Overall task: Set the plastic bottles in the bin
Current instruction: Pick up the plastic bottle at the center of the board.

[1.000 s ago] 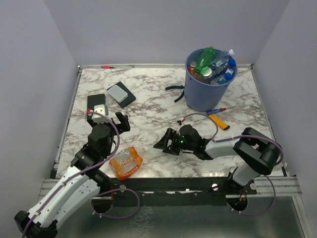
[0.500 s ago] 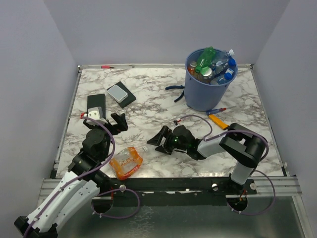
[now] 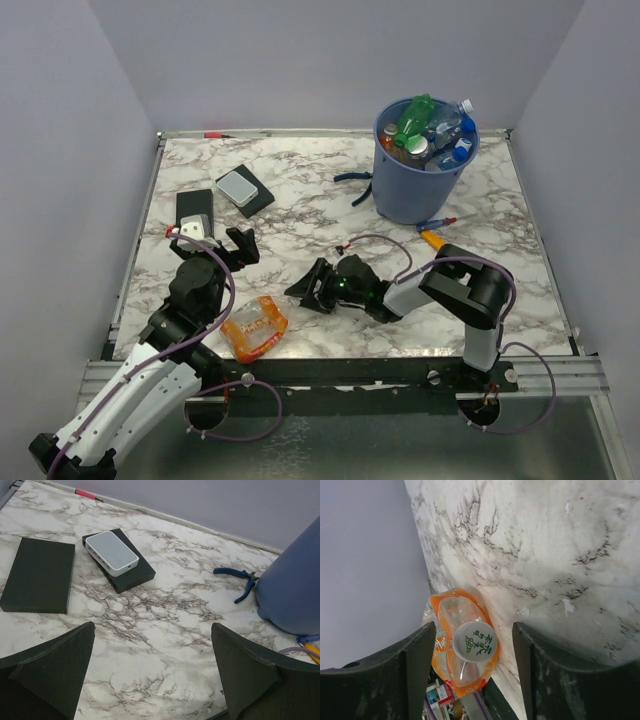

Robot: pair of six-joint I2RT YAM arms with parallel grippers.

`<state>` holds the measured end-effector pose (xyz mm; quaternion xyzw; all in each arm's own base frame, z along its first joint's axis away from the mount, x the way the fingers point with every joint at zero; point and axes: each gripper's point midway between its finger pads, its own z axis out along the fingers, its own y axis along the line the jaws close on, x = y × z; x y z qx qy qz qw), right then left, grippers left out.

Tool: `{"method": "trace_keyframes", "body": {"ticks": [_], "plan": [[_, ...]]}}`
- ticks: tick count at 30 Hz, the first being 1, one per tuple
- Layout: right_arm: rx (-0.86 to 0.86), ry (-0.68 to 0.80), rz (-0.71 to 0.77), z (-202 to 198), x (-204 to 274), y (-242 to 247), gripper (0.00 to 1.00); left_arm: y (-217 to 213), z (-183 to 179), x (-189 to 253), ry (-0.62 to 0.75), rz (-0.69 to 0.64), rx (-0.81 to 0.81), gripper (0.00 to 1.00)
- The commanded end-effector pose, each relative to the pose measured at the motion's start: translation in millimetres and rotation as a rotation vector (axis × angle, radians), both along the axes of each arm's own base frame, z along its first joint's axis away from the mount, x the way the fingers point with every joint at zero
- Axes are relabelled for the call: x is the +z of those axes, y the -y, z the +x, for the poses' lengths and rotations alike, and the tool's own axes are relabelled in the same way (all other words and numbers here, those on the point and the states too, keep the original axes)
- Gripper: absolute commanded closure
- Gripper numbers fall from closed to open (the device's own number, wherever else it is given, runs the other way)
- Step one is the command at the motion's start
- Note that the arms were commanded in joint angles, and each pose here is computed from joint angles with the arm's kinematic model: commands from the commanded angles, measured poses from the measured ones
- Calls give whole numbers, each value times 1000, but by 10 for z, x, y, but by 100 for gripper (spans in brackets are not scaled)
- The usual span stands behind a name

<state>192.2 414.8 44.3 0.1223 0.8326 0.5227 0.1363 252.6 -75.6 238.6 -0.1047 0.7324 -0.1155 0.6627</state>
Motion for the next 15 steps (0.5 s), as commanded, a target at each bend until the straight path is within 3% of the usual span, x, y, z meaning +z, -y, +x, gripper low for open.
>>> {"method": "trace_keyframes", "body": {"ticks": [1,8,15], "plan": [[55,-56,-36,-162,-276,-38,37,26,15,-4,4,5,-8,1],[67,-46,47,-200,-211,-96,64,21,22,-21,-1,11,-3,1],[-18,85,66,-100,78,149,90,14,26,-30,-4,14,2,1]]}}
